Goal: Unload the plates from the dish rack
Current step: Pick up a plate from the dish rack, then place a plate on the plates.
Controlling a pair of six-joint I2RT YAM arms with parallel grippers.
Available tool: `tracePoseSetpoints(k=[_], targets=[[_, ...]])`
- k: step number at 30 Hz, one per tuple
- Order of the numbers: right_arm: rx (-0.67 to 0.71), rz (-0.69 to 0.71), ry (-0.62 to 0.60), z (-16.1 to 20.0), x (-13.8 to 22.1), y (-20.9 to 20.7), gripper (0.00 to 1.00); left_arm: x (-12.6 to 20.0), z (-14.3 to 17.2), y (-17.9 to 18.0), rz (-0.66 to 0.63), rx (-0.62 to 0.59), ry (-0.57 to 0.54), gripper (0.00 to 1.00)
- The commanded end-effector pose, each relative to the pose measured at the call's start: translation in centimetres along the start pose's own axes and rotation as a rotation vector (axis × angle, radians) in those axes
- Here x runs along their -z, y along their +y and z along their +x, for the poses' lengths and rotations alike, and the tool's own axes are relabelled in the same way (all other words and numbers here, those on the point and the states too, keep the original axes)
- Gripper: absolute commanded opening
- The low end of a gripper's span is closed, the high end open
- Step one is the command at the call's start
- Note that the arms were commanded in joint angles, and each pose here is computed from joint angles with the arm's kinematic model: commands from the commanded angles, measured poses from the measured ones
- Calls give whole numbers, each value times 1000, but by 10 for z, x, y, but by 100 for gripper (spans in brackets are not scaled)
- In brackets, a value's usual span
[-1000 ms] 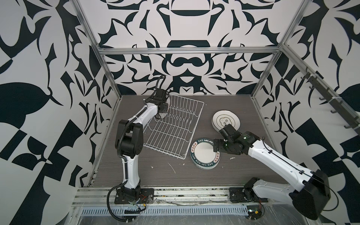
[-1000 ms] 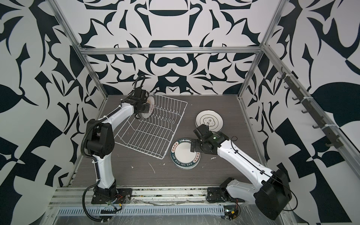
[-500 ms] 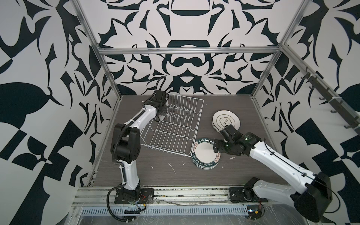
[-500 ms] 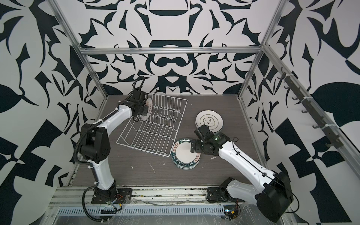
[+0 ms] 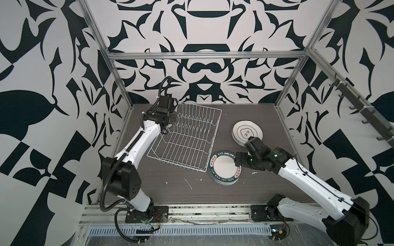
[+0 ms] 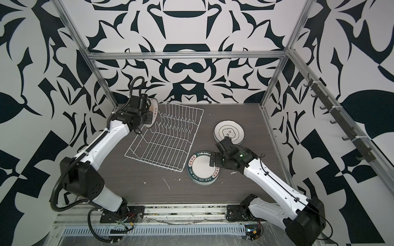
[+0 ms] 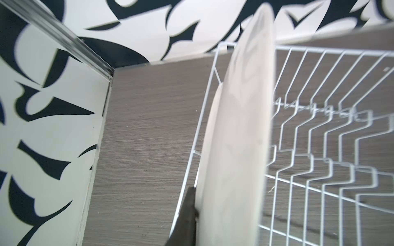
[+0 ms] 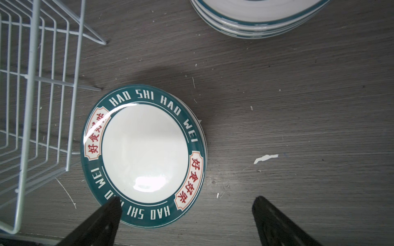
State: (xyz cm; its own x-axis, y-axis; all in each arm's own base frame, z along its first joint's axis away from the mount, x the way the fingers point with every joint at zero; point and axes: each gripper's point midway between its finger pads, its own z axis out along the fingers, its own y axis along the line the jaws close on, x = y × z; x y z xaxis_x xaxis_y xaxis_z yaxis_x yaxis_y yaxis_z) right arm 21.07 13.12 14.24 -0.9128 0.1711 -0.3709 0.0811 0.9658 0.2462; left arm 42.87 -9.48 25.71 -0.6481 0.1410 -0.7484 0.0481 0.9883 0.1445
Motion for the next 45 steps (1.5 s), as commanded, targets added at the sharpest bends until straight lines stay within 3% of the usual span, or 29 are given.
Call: tracePoseSetpoints(k=[1,3,11,19,25,34,45], targets=[[15,-38,-57,-14,13,8,100,27,6,3,41,110,-5,0],[31,-88,-78,-19,19,18,100,40,7,-3,98,203,-13,0],[49,-403,-197,-46,44,77,100,83,9,-94,704,580,63,0],[14,-705,-223,-62,59,132,100,110,10,-123,1001,785,73,0],[-32,-822,-215,-72,60,156,99,120,19,-145,1092,810,114,0],[-75,-905,-250,-89,65,171,87,112,43,-169,1151,832,210,0],[-148,-990,-321,-111,62,173,55,133,50,-193,1245,778,281,0]])
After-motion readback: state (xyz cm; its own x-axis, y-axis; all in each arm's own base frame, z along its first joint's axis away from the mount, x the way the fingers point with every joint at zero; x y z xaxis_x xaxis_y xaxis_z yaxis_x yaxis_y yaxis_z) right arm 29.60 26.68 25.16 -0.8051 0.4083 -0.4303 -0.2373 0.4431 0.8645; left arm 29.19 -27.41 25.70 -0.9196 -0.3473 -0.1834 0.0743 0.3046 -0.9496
